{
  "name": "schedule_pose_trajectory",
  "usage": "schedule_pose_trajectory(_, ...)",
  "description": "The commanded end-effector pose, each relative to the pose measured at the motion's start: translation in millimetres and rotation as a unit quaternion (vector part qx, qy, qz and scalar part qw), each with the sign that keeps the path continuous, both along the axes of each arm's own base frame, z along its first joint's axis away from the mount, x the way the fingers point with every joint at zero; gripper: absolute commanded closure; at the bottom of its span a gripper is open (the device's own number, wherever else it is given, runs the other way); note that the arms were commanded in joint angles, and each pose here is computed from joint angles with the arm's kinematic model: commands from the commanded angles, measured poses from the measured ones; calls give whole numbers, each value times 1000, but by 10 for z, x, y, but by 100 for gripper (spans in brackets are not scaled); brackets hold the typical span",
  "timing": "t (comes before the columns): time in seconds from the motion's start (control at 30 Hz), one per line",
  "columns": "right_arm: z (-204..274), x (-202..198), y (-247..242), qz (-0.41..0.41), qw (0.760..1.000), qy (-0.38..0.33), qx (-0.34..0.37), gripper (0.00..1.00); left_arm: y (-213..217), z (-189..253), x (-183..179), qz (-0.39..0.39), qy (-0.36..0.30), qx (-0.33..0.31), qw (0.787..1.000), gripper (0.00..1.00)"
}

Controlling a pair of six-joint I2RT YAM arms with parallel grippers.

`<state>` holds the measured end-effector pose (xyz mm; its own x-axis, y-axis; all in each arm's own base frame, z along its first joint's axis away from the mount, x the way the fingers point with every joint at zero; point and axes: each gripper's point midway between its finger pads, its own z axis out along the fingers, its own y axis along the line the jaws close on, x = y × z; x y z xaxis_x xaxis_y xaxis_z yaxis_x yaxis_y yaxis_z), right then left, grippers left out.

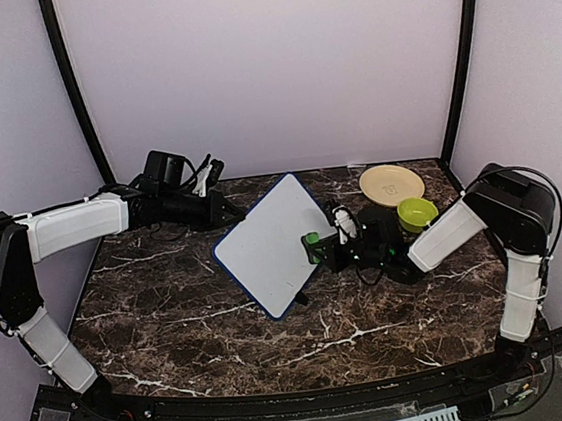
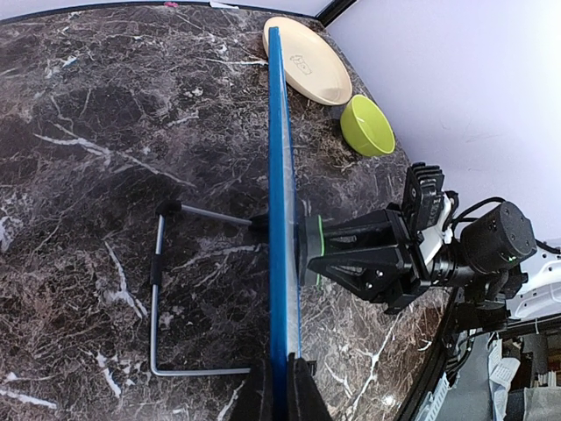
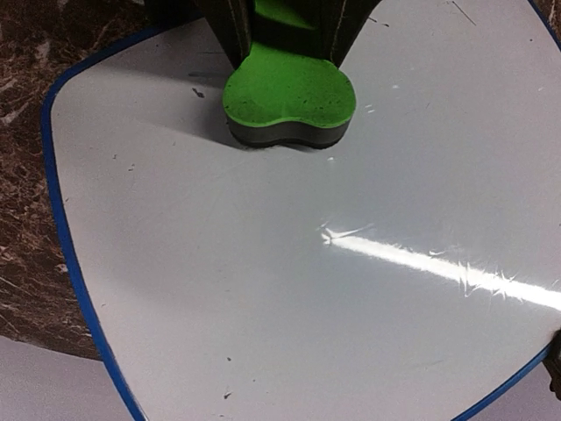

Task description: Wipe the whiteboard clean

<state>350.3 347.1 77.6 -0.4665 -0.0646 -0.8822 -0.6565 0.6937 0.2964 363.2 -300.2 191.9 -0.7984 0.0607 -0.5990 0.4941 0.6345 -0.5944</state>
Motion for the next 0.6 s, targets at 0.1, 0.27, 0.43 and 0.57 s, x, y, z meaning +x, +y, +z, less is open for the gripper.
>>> schedule_pose_trajectory(0.1, -37, 255, -218, -23, 1000, -20, -1, 100, -23, 219, -79, -14, -28, -18, 999, 100)
schedule_pose_trajectory(0.27, 26, 258, -115, 4, 999, -31, 11, 100, -32, 206, -79, -16, -27, -19, 999, 100)
schedule_pose_trajectory(0.43, 162, 255, 24, 31, 998, -38, 33, 100, -39, 192, -77, -17, -26, -20, 999, 100)
schedule_pose_trajectory(0.57, 243, 106, 196, 56, 997, -42, 42, 100, -42, 209, -72, -17, -28, -22, 999, 100)
